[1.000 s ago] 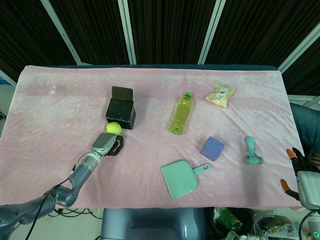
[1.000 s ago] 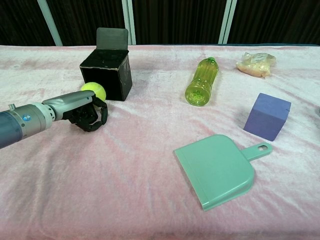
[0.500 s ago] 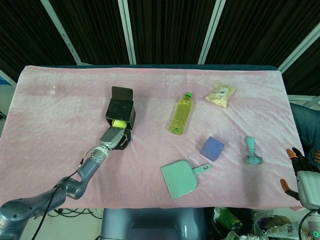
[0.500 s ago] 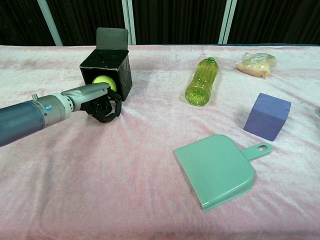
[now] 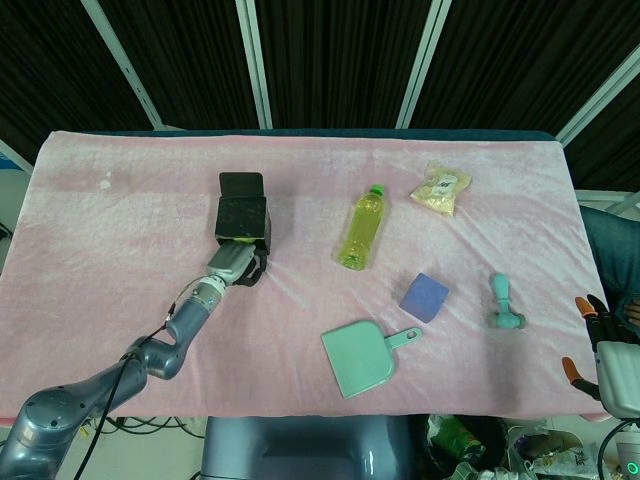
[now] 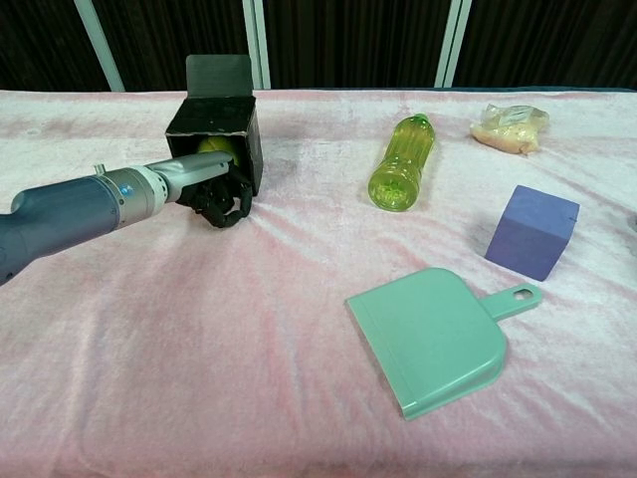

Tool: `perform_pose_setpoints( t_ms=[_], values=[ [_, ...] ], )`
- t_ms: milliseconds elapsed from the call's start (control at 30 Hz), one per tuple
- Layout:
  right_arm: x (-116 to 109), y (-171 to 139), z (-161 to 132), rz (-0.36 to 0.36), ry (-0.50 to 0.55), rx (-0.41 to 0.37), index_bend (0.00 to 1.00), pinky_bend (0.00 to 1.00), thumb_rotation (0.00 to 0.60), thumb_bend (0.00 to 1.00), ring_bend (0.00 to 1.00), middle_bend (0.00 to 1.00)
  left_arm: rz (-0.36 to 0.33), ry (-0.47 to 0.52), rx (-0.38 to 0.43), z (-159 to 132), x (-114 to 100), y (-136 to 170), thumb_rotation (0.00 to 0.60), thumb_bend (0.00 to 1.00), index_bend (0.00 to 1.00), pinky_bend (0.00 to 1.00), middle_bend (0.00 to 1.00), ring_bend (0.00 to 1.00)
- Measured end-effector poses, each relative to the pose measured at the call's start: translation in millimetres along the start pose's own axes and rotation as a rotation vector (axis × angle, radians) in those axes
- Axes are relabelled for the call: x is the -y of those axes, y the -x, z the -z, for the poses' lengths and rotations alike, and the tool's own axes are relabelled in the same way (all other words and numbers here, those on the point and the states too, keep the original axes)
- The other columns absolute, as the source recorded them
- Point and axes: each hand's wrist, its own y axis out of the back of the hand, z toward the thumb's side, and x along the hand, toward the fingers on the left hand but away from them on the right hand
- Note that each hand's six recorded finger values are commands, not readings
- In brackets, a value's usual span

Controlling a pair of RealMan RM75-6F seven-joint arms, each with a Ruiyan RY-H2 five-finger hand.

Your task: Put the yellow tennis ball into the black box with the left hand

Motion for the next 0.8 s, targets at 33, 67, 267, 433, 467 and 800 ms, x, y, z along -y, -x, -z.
perform_pose_setpoints(
  t_ms=[33, 67, 267, 433, 467, 800],
  values=[
    [0.0, 0.0, 0.0, 0.0, 0.0, 0.0, 0.1, 0.32, 0.6, 0.25, 0.16, 0.06, 0.0, 0.004, 0.0, 0.0, 0.1, 0.1, 0.6, 0.69, 0.87, 0.96, 0.89, 0.79],
    [0.0, 0.0, 0.0, 0.0, 0.0, 0.0, 0.1, 0.32, 0.6, 0.25, 0.16, 0.06, -0.001, 0.006, 0.001, 0.0, 0.0, 0.2, 0.6, 0.68, 0.87, 0.96, 0.88, 0.79],
    [-0.3, 0.3, -0.1, 0.003, -0.004, 0.0, 0.1, 0.32, 0.6, 0.25, 0.16, 0.06, -0.009, 0.01, 0.014, -1.6, -1.6, 2.7, 0.6, 0.65, 0.82, 0.9, 0.8, 0.71],
    [0.5, 0.0, -0.4, 0.0, -0.004, 0.001, 0.1, 0.32, 0.6, 0.25, 0.16, 0.06, -0.029, 0.006, 0.039, -5.1, -5.4, 9.4, 0.6, 0.65, 0.75, 0.75, 0.7, 0.61],
    [0.4, -0.1, -0.8, 0.001, -0.004, -0.001, 0.1, 0.32, 0.6, 0.25, 0.16, 0.06, -0.033, 0.005, 0.043, -5.8, -6.5, 10.8, 0.6, 0.65, 0.73, 0.72, 0.68, 0.58],
    [0.2, -0.4, -0.8, 0.002, -0.003, 0.001, 0.1, 0.32, 0.6, 0.25, 0.16, 0.06, -0.061, 0.005, 0.076, -12.9, -17.4, 28.5, 0.6, 0.64, 0.61, 0.51, 0.46, 0.33]
  ],
)
